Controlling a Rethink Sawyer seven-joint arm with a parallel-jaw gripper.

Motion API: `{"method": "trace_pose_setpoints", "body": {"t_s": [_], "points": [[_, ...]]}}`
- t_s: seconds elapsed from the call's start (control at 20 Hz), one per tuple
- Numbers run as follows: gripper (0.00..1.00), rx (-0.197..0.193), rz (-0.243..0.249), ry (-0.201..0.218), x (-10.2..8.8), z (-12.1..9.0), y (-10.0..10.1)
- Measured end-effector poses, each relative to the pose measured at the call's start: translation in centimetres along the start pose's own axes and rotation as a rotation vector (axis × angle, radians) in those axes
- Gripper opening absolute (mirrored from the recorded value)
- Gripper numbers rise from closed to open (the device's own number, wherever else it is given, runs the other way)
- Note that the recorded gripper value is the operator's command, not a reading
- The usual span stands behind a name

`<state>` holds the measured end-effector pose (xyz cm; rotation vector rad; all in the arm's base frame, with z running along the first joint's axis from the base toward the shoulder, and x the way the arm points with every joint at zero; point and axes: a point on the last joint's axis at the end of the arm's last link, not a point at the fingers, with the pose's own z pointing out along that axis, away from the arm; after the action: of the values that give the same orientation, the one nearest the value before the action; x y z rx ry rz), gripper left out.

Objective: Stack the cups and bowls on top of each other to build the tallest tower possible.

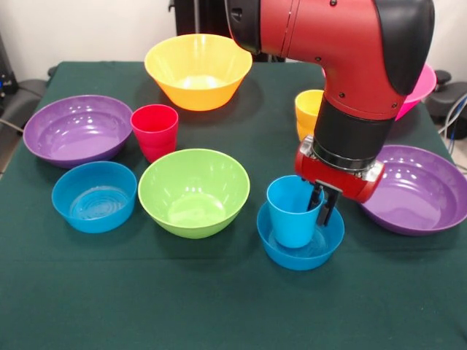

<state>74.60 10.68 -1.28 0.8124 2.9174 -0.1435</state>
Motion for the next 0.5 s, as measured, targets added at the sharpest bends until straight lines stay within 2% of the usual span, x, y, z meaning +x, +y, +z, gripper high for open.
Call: {"method": "trace_pose_setpoints", "body": {"t_s": [0.3,0.5], "points": [[0.00,-0.004,0.005,-0.002,-0.04,-0.02,0.06],[0.00,-0.013,0.005,-0.023,-0.03,0.06,0.27]]}}
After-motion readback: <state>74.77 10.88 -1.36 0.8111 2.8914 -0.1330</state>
